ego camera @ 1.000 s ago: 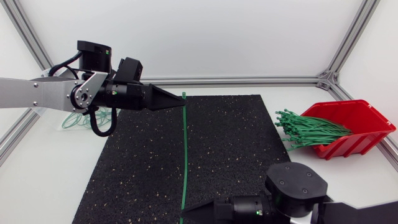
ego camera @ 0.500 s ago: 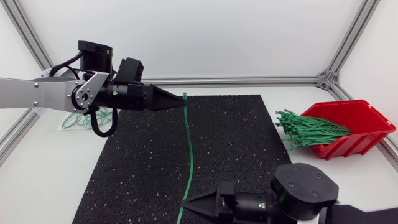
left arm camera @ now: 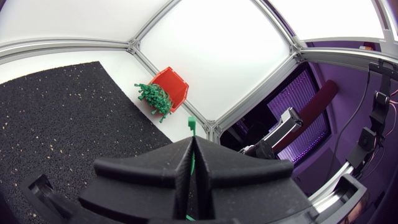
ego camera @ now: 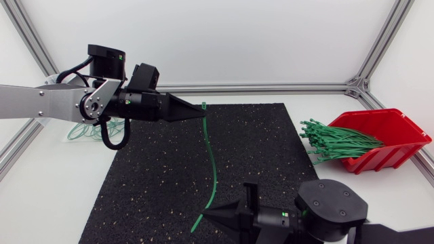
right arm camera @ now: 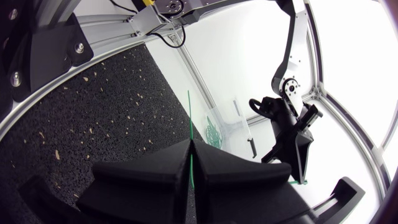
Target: Take a green cable tie from the red box, thread the tail through the head to close it, then place it in the transparent bin on the left.
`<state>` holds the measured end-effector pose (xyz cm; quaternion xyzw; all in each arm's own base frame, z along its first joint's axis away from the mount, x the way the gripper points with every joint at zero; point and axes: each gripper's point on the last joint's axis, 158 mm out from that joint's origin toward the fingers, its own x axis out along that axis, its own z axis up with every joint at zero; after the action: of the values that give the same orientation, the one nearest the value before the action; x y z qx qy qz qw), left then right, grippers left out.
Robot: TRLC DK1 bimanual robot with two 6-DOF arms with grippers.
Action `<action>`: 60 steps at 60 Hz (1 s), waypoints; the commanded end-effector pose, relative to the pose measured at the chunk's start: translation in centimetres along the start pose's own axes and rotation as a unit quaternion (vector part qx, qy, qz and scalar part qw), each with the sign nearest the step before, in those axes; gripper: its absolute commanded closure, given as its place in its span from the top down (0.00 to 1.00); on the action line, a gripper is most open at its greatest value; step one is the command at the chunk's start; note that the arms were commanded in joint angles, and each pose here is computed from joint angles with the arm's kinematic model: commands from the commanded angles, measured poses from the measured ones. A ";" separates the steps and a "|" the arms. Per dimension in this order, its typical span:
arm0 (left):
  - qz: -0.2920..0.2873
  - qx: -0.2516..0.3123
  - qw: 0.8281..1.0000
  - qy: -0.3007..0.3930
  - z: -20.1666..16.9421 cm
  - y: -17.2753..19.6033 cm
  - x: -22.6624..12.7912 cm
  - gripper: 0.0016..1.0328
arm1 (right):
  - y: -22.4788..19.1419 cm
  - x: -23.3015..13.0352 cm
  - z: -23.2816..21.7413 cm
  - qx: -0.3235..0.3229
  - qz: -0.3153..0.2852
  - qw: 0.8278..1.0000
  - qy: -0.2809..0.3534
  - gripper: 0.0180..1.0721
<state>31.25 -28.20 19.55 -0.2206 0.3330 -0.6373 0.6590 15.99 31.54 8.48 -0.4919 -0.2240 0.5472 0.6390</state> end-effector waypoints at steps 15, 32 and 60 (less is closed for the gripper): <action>-0.004 0.001 1.000 0.000 0.4 -0.4 0.1 0.03 | 2.3 -0.7 -0.7 0.140 0.027 0.990 0.015 0.05; -0.006 -0.003 1.000 0.001 0.3 -0.5 0.3 0.03 | 3.3 -1.2 0.2 0.165 0.048 0.985 -0.012 0.05; -0.005 -0.005 1.000 0.005 0.0 -0.5 0.6 0.03 | 2.6 -1.5 2.6 0.324 0.143 0.935 0.010 0.05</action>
<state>30.69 -28.82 19.34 -0.2208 0.3417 -0.6391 0.6527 12.11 30.69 7.13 -0.3143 0.0130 0.6711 0.6713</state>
